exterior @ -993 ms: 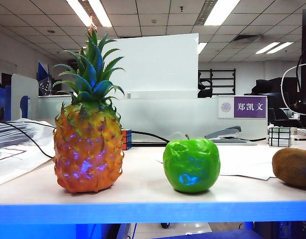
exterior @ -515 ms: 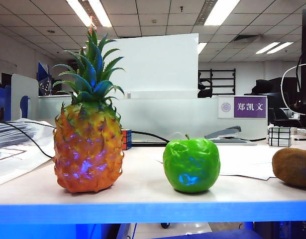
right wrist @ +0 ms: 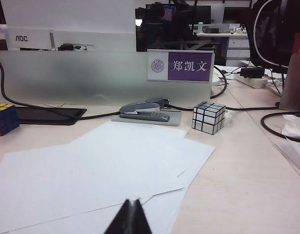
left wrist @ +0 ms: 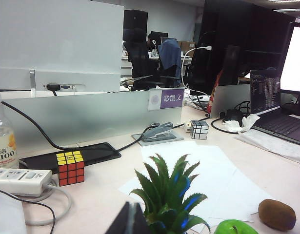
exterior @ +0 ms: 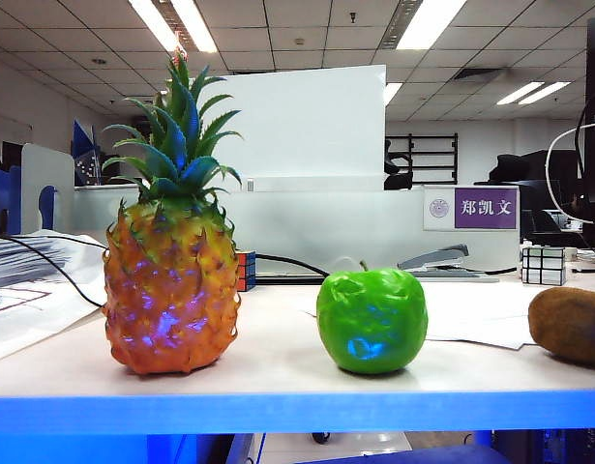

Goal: Arrange all the fruits from large to small from left to right in a row.

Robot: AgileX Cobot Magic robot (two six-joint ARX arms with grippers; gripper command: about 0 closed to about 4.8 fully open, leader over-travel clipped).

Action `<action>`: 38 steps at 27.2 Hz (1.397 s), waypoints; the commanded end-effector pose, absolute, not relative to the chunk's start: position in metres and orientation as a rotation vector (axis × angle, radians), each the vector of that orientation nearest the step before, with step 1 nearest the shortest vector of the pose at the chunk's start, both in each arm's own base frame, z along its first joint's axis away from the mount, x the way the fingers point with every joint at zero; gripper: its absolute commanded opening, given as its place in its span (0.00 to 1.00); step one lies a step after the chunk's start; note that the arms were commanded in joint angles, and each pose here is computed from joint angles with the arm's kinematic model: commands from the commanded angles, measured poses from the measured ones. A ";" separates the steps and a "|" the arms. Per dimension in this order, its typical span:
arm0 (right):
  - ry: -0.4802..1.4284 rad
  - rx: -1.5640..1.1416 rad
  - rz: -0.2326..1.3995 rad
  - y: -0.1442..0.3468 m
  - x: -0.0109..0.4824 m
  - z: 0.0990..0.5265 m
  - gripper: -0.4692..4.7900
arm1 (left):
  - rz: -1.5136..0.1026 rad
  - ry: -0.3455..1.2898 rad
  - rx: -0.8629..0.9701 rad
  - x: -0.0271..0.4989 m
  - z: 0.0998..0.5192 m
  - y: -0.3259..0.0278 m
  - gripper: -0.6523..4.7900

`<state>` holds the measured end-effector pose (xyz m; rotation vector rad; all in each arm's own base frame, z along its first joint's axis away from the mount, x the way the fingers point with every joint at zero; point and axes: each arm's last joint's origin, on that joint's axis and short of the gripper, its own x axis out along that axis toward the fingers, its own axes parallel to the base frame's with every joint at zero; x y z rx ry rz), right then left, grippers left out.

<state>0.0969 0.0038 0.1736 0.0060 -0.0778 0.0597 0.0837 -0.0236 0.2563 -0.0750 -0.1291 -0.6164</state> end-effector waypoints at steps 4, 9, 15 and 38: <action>-0.087 0.007 0.059 0.004 0.097 0.174 0.08 | -0.617 -0.139 -0.076 0.083 0.258 -0.023 0.11; -0.087 0.007 0.059 0.004 0.097 0.174 0.08 | -0.617 -0.139 -0.075 0.083 0.258 -0.023 0.11; -0.087 0.007 0.059 0.004 0.097 0.174 0.08 | -0.567 -0.141 0.073 0.084 0.253 -0.023 0.11; -0.085 0.007 0.059 0.004 0.097 0.174 0.08 | -0.217 -0.001 -0.014 0.090 0.187 -0.010 0.11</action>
